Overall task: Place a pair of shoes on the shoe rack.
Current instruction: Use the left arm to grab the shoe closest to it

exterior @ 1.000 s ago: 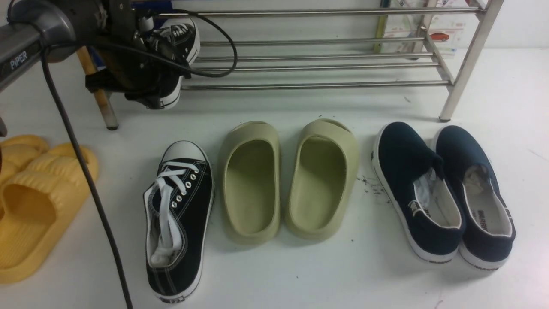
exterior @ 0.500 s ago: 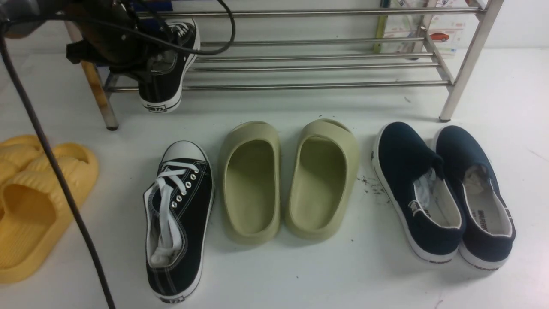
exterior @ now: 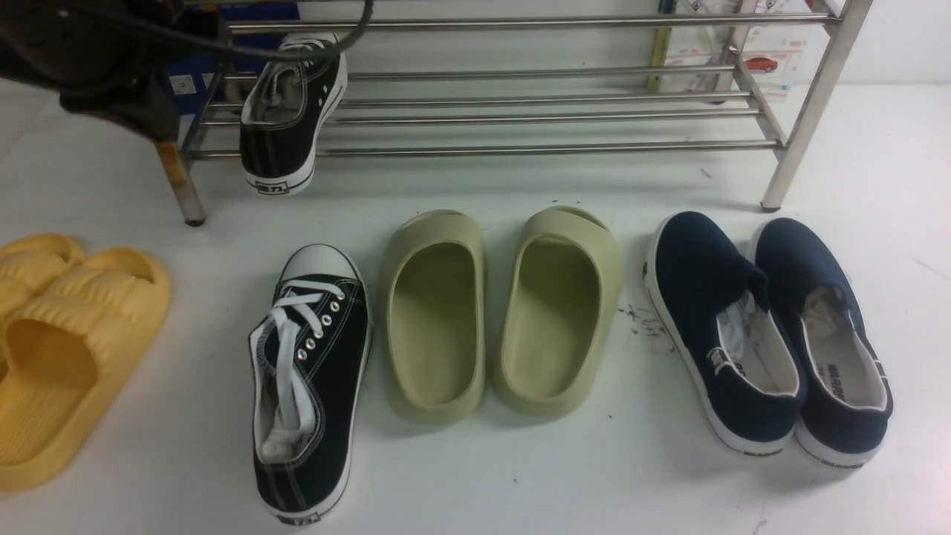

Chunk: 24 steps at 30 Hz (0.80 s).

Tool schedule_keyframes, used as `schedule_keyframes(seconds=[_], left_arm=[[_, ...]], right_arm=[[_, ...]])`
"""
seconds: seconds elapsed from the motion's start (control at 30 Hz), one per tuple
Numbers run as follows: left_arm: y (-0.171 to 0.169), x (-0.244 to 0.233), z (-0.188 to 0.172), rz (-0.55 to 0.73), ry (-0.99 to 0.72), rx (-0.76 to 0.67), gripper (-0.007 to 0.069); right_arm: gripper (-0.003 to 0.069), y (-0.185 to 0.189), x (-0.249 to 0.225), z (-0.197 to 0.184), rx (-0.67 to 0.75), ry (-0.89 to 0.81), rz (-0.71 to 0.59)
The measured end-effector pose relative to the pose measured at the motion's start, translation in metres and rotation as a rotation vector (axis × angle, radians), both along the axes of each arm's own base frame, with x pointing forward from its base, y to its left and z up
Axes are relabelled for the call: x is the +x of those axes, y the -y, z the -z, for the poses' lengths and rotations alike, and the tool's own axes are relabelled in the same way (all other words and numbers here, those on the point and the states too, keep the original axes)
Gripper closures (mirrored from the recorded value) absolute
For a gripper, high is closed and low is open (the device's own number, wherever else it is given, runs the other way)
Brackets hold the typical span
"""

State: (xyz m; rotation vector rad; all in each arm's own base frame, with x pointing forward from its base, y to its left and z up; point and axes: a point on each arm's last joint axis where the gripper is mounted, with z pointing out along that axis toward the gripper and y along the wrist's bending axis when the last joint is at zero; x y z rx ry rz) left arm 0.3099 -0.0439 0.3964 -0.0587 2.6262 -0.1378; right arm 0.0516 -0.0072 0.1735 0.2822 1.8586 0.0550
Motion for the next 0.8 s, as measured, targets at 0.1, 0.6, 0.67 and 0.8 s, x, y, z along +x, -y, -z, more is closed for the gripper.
schedule_keyframes(seconds=[0.1, 0.6, 0.67, 0.8], left_arm=[[0.009, -0.033, 0.02, 0.043, -0.067, 0.029, 0.0638], [0.045, -0.065, 0.114, 0.29, -0.293, 0.053, 0.0637], [0.046, -0.062, 0.117, 0.288, -0.298, 0.057, 0.0632], [0.042, -0.054, 0.125, 0.2, -0.306, 0.099, 0.0592]], right_arm=[[0.0419, 0.0, 0.0, 0.0, 0.0, 0.0, 0.0], [0.0419, 0.0, 0.0, 0.0, 0.0, 0.0, 0.0], [0.0419, 0.0, 0.0, 0.0, 0.0, 0.0, 0.0], [0.0419, 0.0, 0.0, 0.0, 0.0, 0.0, 0.0]])
